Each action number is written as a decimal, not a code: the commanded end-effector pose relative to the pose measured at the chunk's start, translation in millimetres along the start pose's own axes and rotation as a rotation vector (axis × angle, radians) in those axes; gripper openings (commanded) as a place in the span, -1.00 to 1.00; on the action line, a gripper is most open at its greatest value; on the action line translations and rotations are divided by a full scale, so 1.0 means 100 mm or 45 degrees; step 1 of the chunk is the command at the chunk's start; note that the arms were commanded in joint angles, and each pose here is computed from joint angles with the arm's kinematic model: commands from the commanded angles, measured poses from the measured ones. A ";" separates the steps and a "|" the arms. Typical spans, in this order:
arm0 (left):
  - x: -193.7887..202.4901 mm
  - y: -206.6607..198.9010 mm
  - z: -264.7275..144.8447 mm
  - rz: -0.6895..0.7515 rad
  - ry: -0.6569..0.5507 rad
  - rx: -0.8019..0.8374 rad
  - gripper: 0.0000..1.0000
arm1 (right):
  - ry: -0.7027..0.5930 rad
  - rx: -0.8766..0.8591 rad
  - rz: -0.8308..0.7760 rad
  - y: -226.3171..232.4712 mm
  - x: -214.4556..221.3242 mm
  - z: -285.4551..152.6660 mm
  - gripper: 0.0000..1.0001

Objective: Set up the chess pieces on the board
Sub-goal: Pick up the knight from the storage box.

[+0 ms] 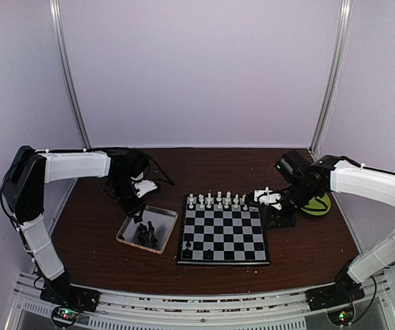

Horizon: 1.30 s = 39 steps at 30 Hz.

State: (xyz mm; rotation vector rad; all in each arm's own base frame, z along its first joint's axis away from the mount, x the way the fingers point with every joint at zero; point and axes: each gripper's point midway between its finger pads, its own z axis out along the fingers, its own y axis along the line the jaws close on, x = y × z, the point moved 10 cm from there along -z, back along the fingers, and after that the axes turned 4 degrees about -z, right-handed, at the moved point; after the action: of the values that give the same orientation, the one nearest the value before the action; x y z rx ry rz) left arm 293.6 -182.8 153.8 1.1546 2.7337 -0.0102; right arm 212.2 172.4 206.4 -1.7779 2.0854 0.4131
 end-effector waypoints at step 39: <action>0.06 0.07 0.43 -0.042 0.169 0.003 -0.43 | 0.078 -0.023 0.007 -0.01 0.07 0.06 -0.54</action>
State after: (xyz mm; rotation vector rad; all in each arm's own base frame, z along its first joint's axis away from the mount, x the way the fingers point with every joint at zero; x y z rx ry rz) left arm 301.7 -179.5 114.7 1.1638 2.8499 0.0539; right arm 211.8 171.0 200.7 -1.8088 2.1103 0.3995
